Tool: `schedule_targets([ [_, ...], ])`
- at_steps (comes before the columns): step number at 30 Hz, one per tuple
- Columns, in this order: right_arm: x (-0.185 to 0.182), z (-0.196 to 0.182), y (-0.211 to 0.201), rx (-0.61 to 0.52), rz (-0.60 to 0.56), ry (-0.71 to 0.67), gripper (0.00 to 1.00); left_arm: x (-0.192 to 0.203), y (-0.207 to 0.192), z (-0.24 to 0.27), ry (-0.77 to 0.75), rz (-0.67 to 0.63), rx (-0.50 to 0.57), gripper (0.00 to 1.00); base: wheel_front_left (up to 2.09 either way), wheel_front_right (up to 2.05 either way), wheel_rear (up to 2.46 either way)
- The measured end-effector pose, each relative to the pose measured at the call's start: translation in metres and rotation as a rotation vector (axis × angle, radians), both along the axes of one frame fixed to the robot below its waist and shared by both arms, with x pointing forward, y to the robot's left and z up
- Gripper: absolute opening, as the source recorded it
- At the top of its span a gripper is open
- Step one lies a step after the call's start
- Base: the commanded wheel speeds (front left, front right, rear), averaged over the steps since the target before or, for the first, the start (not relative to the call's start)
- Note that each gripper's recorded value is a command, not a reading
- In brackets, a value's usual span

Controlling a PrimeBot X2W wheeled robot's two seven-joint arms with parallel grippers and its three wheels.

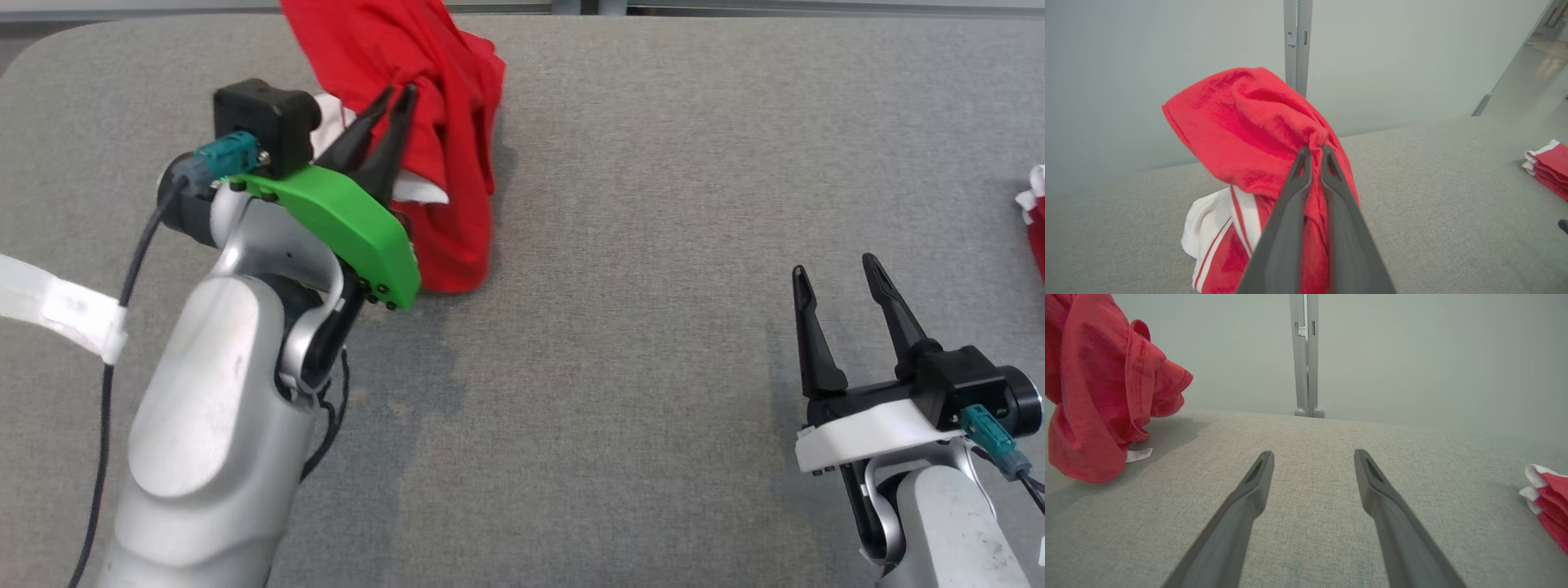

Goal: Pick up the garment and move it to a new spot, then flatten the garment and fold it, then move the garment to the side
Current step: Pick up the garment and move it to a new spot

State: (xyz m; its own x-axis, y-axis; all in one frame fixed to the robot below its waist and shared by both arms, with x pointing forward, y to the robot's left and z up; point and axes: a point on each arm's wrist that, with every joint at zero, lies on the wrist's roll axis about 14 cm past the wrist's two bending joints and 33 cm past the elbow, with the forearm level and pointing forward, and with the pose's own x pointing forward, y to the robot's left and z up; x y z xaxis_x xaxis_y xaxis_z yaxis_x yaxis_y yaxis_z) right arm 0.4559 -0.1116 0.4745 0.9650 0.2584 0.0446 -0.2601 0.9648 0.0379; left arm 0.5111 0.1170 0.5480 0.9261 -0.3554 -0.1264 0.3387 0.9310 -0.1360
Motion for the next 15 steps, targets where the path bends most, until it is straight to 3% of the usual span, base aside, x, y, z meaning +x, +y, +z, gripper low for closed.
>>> schedule_targets([
  [5,-0.015,0.007,-0.034,-0.011,-0.095,-0.007,1.0,-0.031,-0.074,0.03,-0.053,-0.212,-0.04,0.0,0.0,0.0,0.0],
  [10,-0.03,0.014,-0.065,-0.024,-0.181,-0.016,1.0,-0.06,-0.125,0.049,-0.08,-0.361,-0.077,0.0,0.0,0.0,0.0],
  [15,-0.044,0.019,-0.092,-0.018,-0.261,-0.017,1.0,-0.077,-0.152,0.002,0.071,-0.429,-0.064,0.0,0.0,0.0,0.0],
])
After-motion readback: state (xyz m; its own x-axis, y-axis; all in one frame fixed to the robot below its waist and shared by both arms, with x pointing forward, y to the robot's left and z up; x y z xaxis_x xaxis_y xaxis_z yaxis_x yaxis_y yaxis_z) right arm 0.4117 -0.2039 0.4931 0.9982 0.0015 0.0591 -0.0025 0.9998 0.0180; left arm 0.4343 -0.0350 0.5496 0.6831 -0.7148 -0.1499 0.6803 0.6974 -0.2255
